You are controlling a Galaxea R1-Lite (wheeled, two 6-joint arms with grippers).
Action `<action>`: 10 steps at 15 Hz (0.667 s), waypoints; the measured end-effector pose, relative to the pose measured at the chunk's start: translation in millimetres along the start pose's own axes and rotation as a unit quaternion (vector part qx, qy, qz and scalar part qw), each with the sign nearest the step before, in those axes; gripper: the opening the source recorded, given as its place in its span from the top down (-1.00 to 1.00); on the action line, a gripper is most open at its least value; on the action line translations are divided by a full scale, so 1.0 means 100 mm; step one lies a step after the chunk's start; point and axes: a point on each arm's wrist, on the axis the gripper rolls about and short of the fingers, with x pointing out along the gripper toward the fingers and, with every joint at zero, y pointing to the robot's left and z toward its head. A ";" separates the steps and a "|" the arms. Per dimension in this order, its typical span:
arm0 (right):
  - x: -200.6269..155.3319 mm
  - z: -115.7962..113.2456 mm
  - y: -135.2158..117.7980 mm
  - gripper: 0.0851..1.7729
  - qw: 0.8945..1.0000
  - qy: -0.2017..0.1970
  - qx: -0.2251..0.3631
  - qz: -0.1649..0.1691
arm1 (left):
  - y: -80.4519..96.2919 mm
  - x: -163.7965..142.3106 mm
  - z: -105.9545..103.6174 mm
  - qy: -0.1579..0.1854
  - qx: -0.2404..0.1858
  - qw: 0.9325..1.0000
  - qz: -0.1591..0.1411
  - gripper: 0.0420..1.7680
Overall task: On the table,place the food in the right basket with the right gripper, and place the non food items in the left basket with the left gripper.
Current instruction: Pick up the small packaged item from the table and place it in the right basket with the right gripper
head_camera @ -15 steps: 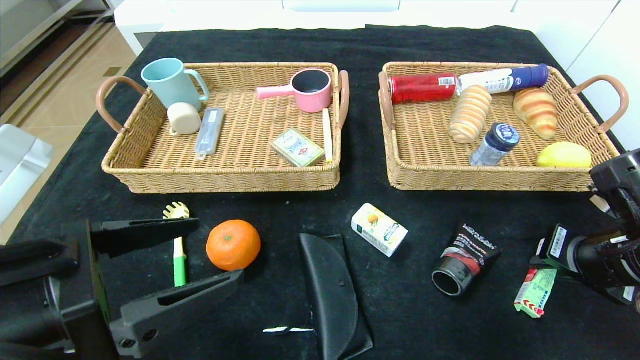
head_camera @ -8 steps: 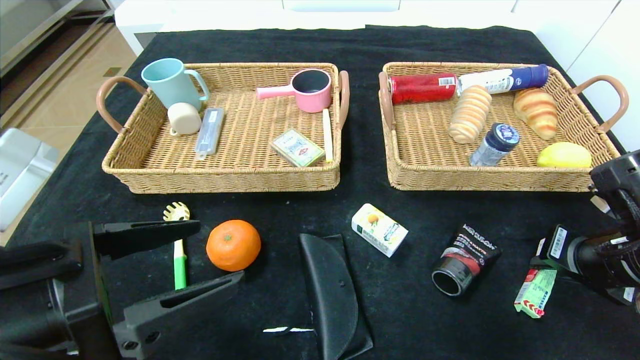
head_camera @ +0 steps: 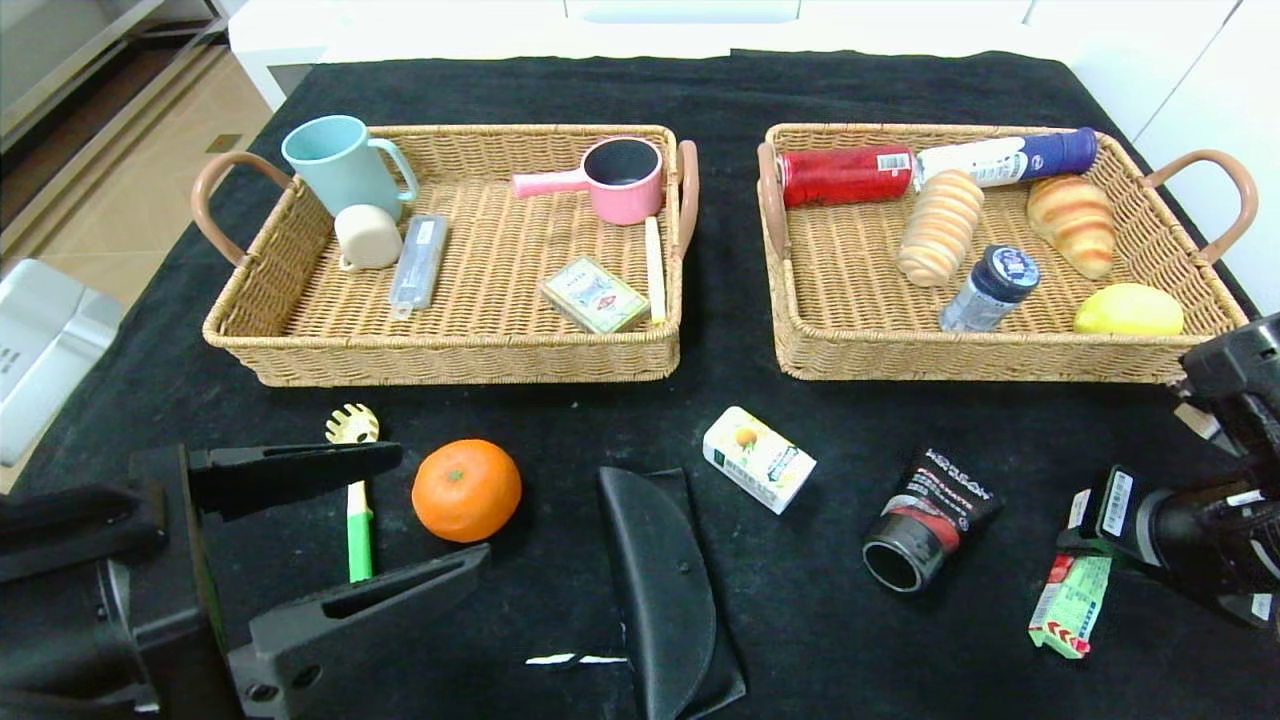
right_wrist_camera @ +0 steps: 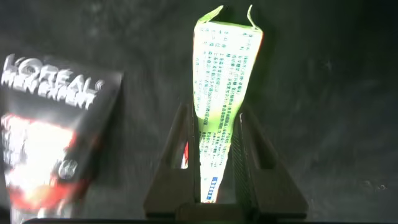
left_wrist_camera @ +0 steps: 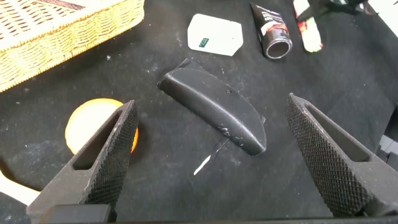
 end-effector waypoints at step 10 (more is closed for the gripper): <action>-0.58 0.20 0.19 0.63 0.993 -0.069 -0.064 0.072 | 0.00 0.02 -0.02 0.004 0.000 1.000 0.000 -0.94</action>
